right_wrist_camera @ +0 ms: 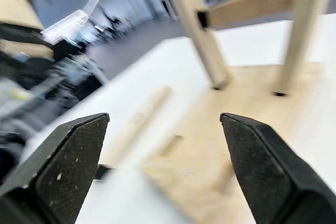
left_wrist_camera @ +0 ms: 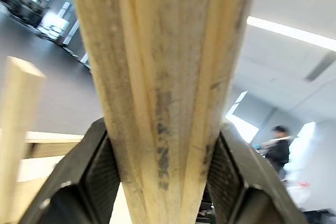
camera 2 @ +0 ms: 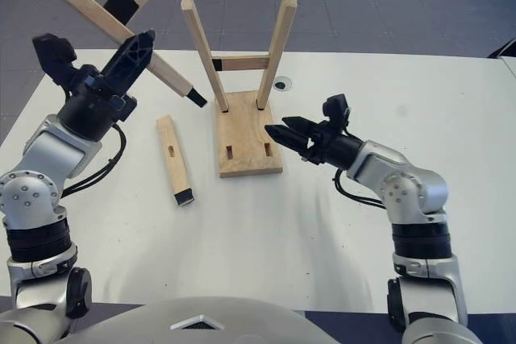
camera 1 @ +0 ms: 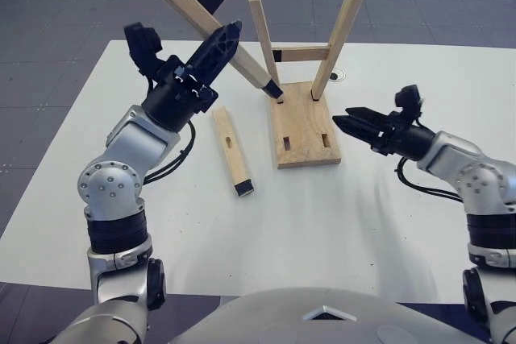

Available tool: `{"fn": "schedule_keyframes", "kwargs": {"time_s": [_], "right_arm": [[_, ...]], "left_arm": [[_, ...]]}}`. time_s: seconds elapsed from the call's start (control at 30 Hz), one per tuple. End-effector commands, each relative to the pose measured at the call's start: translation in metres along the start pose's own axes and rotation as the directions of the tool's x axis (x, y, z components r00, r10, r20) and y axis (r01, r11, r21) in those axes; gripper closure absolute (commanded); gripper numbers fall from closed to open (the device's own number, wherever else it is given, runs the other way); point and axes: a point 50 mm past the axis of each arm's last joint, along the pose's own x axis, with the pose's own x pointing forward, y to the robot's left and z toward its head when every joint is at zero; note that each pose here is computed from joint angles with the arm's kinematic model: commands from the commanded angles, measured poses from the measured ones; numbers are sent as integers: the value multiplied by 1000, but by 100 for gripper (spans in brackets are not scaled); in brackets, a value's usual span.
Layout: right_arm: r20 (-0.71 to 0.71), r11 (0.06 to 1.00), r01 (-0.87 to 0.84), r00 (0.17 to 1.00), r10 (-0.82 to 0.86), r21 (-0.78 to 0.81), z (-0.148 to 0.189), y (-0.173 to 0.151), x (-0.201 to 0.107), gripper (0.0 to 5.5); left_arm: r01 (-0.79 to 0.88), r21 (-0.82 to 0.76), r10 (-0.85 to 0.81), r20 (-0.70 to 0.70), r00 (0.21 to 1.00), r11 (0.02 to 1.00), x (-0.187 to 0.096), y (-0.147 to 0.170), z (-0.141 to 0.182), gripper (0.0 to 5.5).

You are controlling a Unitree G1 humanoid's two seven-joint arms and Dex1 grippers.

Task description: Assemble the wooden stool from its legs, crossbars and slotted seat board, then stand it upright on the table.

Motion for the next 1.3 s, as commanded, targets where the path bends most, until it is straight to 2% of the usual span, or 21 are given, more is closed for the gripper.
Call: {"fn": "schedule_keyframes", "kwargs": {"time_s": [0.03,0.17,0.3,0.73,0.87,0.93,1.07,1.3], "right_arm": [[-15,968,177,983,-183,-175,-1,-10,25,160],[-72,934,223,965,-252,-280,-19,-15,37,160],[-112,906,260,943,-312,-334,-29,-21,33,160],[-258,896,273,892,-373,-350,-63,-6,24,160],[-330,890,242,865,-378,-387,-64,-5,33,160],[-361,879,244,841,-402,-409,-62,-9,34,160],[-477,863,139,785,-395,-486,-64,-16,24,160],[-671,837,-187,696,-258,-515,-77,-11,-2,160]], "left_arm": [[34,71,-29,-63,998,997,2,-6,-13,344],[41,56,-39,-36,999,998,5,-11,-19,344],[39,57,-38,-26,999,998,6,-12,-21,344],[1,65,0,-16,1000,998,3,-12,-22,344],[-1,151,11,-60,998,989,1,-13,-23,344],[27,241,4,-128,992,970,0,-14,-26,344],[73,316,-12,-193,981,946,-1,-17,-31,344],[112,276,-58,-194,979,955,3,-22,-41,344]]}}
